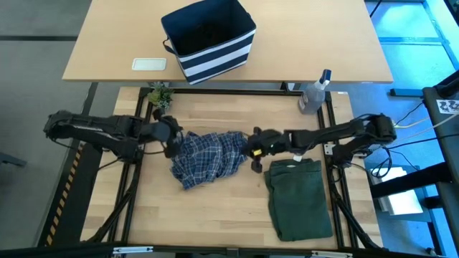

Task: Fold Laundry from Bin
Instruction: Fold the blue checkered pants

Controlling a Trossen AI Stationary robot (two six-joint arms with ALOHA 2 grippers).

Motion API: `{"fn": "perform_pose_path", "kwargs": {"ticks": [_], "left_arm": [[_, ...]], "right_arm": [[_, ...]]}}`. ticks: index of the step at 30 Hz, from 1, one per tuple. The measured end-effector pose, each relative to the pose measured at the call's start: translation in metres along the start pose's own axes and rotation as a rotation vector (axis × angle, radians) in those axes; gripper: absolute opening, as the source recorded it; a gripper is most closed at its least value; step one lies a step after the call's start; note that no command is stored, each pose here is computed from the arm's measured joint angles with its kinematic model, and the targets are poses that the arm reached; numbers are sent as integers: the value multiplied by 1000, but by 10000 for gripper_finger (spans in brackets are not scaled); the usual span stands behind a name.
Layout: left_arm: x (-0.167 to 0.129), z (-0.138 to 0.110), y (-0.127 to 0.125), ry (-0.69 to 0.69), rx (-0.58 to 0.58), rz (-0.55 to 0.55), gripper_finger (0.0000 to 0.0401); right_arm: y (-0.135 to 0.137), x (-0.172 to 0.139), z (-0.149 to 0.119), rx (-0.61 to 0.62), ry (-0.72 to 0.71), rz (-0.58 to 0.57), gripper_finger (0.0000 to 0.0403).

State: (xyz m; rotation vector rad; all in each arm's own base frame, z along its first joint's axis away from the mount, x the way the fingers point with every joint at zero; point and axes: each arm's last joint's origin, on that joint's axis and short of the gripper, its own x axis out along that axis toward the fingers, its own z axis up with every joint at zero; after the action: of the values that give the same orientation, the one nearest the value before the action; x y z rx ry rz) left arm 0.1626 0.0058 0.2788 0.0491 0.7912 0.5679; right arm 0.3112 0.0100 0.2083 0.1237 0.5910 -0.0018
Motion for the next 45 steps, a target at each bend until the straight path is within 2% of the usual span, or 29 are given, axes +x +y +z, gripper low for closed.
{"fn": "perform_pose_path", "kwargs": {"ticks": [4, 9, 13, 18, 24, 32, 35, 41, 45], "left_arm": [[8, -9, 11, 101, -47, 62, 4], [30, -31, 12, 216, -102, -21, 2], [51, -52, 9, 251, -150, -84, 1], [63, -65, 7, 246, -224, -87, 3], [69, -69, 1, 244, -384, -193, 3], [84, -91, -14, 398, -479, -240, 4], [91, -86, -26, 364, -479, -327, 4], [100, -66, -58, 204, -442, -580, 4], [102, -59, -74, 135, -365, -696, 4]], "right_arm": [[11, 18, -12, -1, 40, 35, 44], [12, 36, -26, 41, 95, 46, 44], [6, 45, -33, 68, 119, 16, 44], [-14, 51, -37, 115, 134, -61, 44], [-45, 49, -34, 168, 110, -165, 44], [-83, 44, -30, 231, 86, -228, 44], [-93, 41, -30, 233, 79, -231, 44], [-108, 38, -26, 248, 55, -247, 44], [-109, 36, -18, 199, 45, -246, 44]]}}
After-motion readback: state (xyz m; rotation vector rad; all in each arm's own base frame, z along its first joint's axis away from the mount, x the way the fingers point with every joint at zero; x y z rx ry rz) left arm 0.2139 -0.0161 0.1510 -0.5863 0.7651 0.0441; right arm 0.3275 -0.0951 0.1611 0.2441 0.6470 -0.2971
